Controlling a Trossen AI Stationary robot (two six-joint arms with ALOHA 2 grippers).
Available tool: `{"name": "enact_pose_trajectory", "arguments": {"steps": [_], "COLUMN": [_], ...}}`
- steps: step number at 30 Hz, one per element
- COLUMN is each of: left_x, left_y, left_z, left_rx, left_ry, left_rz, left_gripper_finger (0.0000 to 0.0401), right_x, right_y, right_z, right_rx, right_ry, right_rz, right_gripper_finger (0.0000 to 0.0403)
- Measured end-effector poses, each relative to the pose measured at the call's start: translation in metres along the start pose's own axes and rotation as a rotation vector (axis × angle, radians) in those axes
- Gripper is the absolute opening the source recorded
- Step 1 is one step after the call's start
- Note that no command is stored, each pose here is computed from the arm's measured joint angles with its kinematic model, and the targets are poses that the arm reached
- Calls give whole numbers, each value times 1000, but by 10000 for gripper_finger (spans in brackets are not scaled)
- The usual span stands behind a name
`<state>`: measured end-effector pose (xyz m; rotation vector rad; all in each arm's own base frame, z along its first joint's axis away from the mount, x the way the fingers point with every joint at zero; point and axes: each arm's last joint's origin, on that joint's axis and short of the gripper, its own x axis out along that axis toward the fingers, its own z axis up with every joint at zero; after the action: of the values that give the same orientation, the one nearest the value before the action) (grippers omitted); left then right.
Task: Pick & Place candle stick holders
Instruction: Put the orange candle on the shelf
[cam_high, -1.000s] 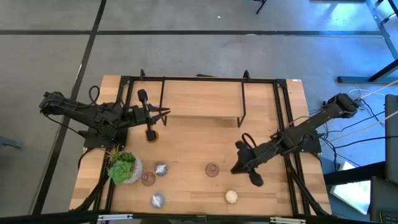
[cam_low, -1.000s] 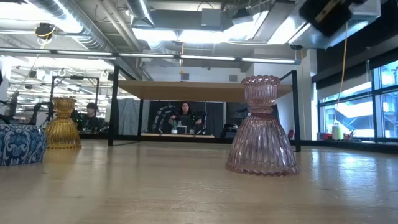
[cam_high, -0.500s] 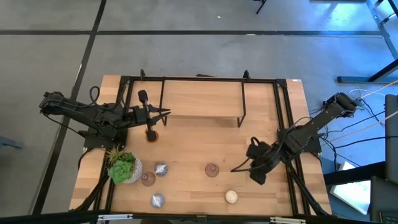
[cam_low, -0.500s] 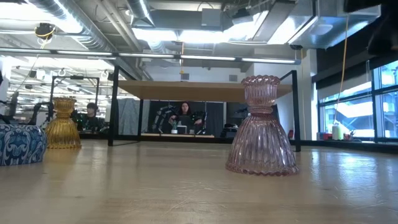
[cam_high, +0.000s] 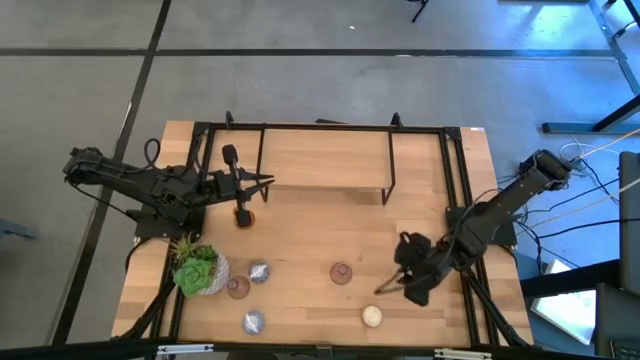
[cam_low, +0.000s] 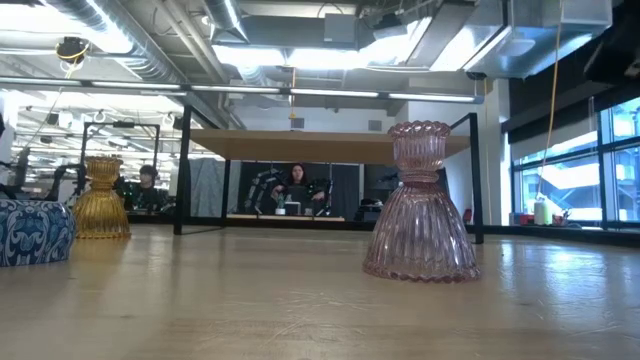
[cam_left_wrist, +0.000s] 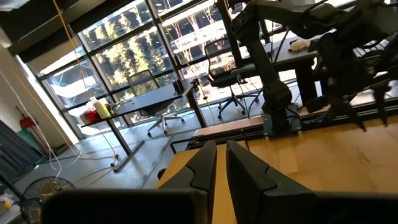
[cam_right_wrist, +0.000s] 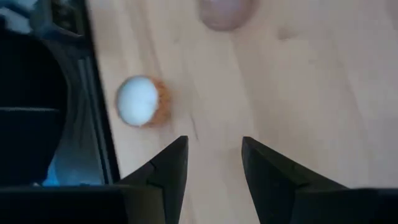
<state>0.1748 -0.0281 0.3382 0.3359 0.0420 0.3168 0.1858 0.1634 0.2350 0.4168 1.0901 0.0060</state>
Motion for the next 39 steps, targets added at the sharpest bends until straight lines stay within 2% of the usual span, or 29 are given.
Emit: {"name": "enact_pose_trajectory", "arguments": {"steps": [3, 6, 9, 11, 15, 18, 21, 23, 26, 29, 32, 36, 39], "left_x": [0, 0, 0, 1, 6, 13, 21, 27, 34, 39, 40, 32, 25], "left_y": [0, 0, 0, 0, 2, 3, 2, -1, -10, -26, -43, -63, -71], "left_z": [0, 0, 0, 1, 0, -4, -9, -14, -18, -21, -16, -7, -1], "left_rx": [8, 11, 30, 32, 15, -25, -97, -155, -227, -305, -365, -339, -277], "left_ry": [0, -1, -1, -5, -15, -3, 23, 47, 70, 86, 40, -42, -91], "left_rz": [0, -1, -1, 2, -3, -25, -35, -48, -128, -280, -425, -569, -599], "left_gripper_finger": [31, 31, 31, 31, 31, 31, 31, 31, 31, 31, 31, 31, 31], "right_x": [0, -5, -4, 0, 21, 36, 41, 41, 36, 31, 26, 17, 15], "right_y": [14, 24, 25, 19, 5, 4, 12, 20, 37, 53, 67, 79, 82], "right_z": [-7, -20, -40, -53, -70, -76, -75, -72, -65, -59, -54, -48, -48], "right_rx": [-106, -175, -174, -113, 135, 202, 250, 227, 146, 68, -36, -30, -38], "right_ry": [-137, -297, -428, -495, -586, -549, -571, -609, -676, -696, -689, -717, -689], "right_rz": [2, -56, -119, -136, -61, 32, 114, 149, 175, 194, 255, 376, 433], "right_gripper_finger": [155, 165, 180, 193, 223, 242, 252, 254, 252, 250, 250, 250, 250]}}
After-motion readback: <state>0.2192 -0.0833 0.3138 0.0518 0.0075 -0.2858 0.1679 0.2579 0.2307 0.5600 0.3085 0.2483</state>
